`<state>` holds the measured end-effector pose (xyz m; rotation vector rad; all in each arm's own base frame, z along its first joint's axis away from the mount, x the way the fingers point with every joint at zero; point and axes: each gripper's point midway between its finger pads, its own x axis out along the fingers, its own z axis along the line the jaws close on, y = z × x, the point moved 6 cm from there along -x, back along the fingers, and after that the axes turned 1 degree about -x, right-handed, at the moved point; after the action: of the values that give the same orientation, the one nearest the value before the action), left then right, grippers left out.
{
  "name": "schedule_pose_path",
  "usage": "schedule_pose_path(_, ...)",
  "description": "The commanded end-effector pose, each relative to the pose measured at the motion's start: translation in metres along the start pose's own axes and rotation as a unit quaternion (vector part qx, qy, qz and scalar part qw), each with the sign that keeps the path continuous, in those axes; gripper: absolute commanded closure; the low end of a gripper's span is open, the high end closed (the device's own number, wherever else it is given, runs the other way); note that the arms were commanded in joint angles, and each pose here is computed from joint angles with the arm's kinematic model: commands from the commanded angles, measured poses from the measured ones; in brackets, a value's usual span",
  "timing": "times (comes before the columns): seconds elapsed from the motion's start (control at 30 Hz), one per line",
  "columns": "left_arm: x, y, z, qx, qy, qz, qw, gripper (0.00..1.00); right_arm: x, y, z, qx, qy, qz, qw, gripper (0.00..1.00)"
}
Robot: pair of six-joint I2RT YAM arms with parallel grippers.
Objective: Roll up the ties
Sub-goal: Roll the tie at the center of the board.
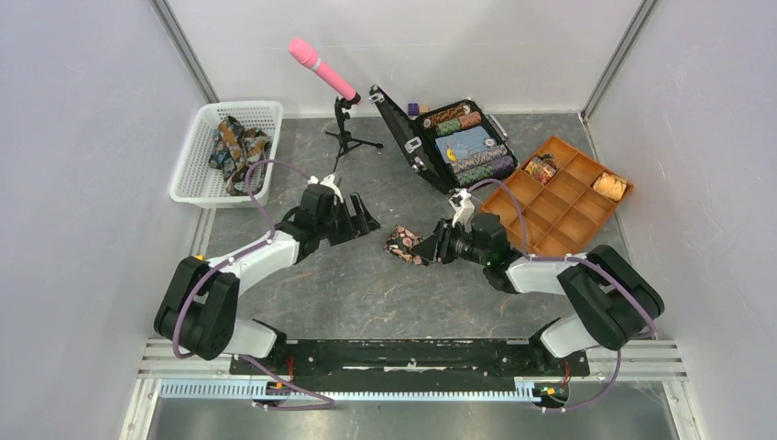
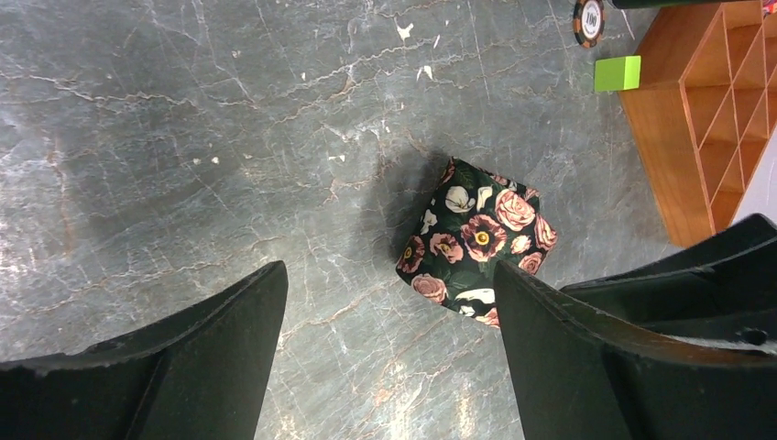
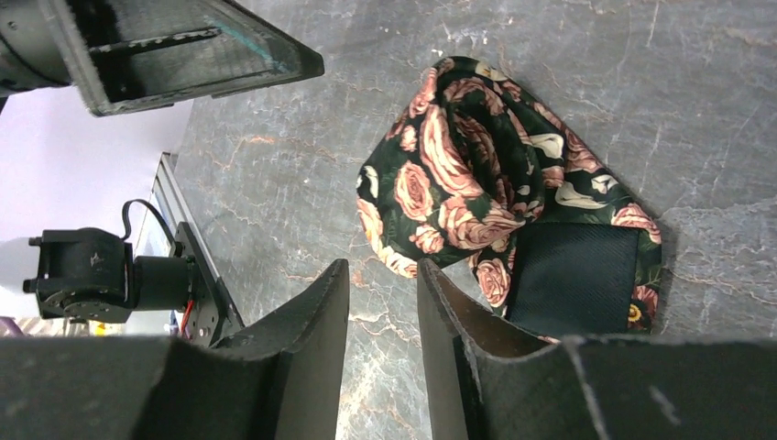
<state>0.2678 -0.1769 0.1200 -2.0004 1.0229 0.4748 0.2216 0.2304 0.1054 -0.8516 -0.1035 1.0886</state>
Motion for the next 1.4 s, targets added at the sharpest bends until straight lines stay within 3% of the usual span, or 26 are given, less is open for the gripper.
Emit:
schedule_pose_path(0.0,0.005,0.000,-0.013,-0.001,0.031,-0.001,1.000,0.13,0.010,-0.008,0.006,0.020,-0.028,-0.022,0.999,0.62)
schedule_pose_path(0.17,0.008,0.007,-0.013,0.004,0.030,0.007,1.000,0.14,0.017,-0.006,0.001,0.034,-0.024,-0.020,0.999,0.66)
schedule_pose_path(0.67,0.013,0.014,-0.011,0.008,0.038,0.013,0.999,0.13,0.021,0.018,-0.045,0.057,0.120,0.025,0.991,0.70)
schedule_pose_path(1.07,0.024,0.027,-0.033,0.072,0.104,0.032,0.991,0.14,0.021,0.009,-0.042,0.051,0.128,0.015,0.990,0.69)
schedule_pose_path(1.37,0.026,0.033,-0.025,0.092,0.092,0.027,0.991,0.16,0.014,-0.011,-0.026,0.006,0.115,0.008,0.993,0.65)
